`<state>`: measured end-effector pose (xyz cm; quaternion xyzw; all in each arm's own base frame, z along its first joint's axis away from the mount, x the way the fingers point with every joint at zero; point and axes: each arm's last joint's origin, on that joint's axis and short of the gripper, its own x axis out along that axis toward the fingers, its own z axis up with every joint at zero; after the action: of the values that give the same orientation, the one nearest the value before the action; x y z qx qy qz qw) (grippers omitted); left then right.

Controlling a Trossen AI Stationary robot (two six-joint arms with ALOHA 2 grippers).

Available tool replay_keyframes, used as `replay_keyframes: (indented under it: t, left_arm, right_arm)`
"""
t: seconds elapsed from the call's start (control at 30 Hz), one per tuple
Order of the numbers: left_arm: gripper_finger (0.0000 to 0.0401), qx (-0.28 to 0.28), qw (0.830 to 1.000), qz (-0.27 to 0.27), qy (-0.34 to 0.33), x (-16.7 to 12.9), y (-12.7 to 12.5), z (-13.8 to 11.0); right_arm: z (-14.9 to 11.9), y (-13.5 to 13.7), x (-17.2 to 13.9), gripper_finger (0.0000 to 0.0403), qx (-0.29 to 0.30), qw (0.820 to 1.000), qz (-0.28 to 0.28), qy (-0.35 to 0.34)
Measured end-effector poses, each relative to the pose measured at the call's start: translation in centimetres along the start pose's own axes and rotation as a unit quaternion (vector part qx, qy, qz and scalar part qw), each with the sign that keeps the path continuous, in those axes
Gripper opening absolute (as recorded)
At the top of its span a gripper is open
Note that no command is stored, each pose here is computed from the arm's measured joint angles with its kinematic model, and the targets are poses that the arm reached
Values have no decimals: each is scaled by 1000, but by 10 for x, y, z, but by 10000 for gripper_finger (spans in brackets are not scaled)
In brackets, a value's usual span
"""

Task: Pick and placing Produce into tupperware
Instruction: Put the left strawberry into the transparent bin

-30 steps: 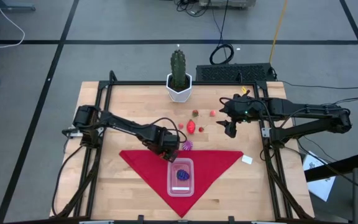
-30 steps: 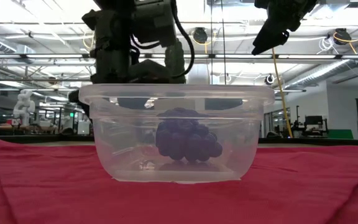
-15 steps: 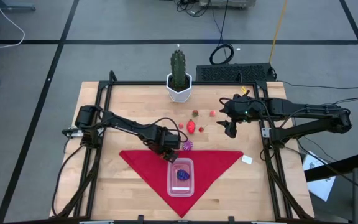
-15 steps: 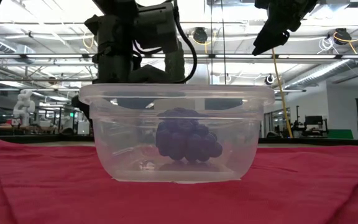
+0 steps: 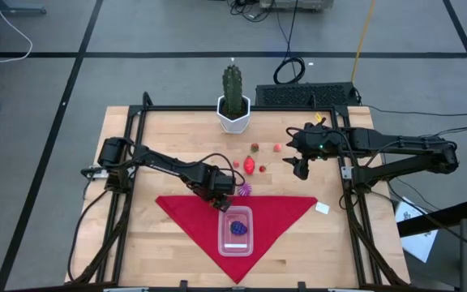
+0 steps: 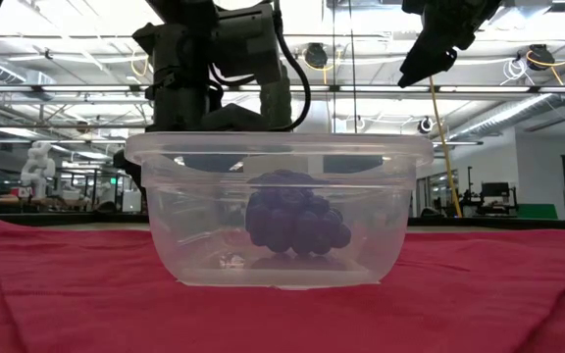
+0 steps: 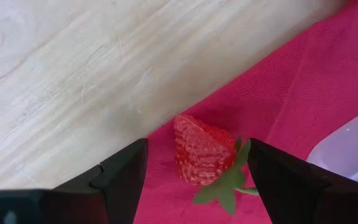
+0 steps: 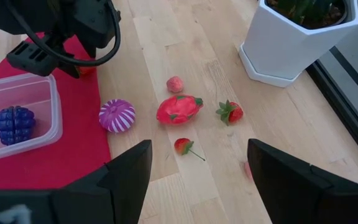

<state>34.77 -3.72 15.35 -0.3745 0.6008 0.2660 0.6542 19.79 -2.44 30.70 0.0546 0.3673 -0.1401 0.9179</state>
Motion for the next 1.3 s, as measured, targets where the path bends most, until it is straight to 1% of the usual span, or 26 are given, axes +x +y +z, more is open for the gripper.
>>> replay_keyframes:
  t: [0.2,0.3,0.67,0.87,0.97,1.17,1.3]
  left_arm:
    - [275,3,1000,1,0,0,0,0]
    - [268,4,1000,1,0,0,0,0]
    - [167,9,1000,1,0,0,0,0]
    - [131,9,1000,1,0,0,0,0]
    - [129,11,1000,0,0,0,0,0]
    - [145,21,1000,-4,7,0,0,0]
    - [143,23,1000,-4,7,0,1,1]
  right_arm:
    - [0,0,0,254,0,1000,0,0]
    - [0,0,0,254,0,1000,0,0]
    - [0,0,0,254,0,1000,0,0]
    - [0,0,0,254,0,1000,0,0]
    - [0,0,0,254,0,1000,0,0]
    - [0,0,0,254,0,1000,0,0]
    - [0,0,0,254,0,1000,0,0]
